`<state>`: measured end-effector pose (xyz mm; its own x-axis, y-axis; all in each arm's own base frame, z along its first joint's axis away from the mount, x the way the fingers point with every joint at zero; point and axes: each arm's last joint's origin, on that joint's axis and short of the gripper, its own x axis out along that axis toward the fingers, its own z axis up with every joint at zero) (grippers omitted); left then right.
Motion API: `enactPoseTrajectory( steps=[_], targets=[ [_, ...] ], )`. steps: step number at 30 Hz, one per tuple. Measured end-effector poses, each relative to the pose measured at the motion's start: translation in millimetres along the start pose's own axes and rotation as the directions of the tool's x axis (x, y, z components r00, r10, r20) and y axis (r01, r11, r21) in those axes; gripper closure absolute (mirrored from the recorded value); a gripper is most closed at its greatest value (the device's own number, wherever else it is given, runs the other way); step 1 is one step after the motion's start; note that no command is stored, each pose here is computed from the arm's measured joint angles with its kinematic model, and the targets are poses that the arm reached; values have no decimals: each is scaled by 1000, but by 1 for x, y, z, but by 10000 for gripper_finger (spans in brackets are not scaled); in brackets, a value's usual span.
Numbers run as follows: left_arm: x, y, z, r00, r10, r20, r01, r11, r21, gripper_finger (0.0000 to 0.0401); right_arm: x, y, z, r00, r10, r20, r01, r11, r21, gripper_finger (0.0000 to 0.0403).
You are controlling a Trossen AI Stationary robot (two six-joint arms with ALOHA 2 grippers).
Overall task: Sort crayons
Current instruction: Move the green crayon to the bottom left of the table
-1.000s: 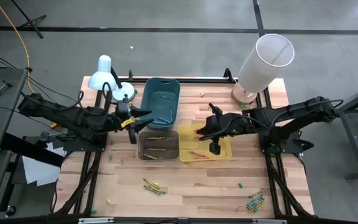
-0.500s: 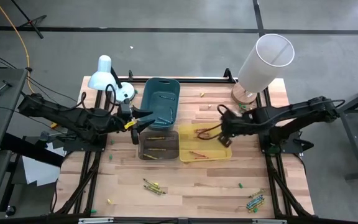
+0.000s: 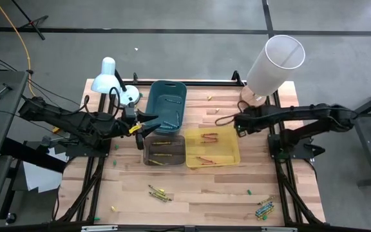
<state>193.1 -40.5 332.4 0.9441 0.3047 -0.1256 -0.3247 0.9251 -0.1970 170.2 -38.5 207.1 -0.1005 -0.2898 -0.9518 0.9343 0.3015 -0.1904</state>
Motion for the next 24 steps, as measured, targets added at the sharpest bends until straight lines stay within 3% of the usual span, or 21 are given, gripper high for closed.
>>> enactPoseTrajectory(
  steps=[5, 8, 13, 18, 24],
  targets=[
    [0, 0, 0, 1000, 0, 0, 0, 1000, 1, 233, 21, -16, 19, 999, -46, -6, 47, 997, 63, 210],
    [0, 0, 0, 1000, 0, 0, 0, 1000, 0, 233, 29, -23, 31, 1000, -21, -2, 21, 996, 89, 185],
    [0, 0, 0, 1000, -1, 0, 1, 1000, 0, 233, 37, -34, 48, 1000, -6, 22, 5, 999, 36, 182],
    [0, 0, 0, 1000, 0, 0, 0, 1000, 0, 233, 41, -42, 57, 1000, 14, 15, -13, 995, -99, 186],
    [0, 0, 0, 1000, 0, 0, 0, 1000, 0, 233, 48, -45, 63, 999, 38, -26, -41, 989, -143, 187]
  ],
)
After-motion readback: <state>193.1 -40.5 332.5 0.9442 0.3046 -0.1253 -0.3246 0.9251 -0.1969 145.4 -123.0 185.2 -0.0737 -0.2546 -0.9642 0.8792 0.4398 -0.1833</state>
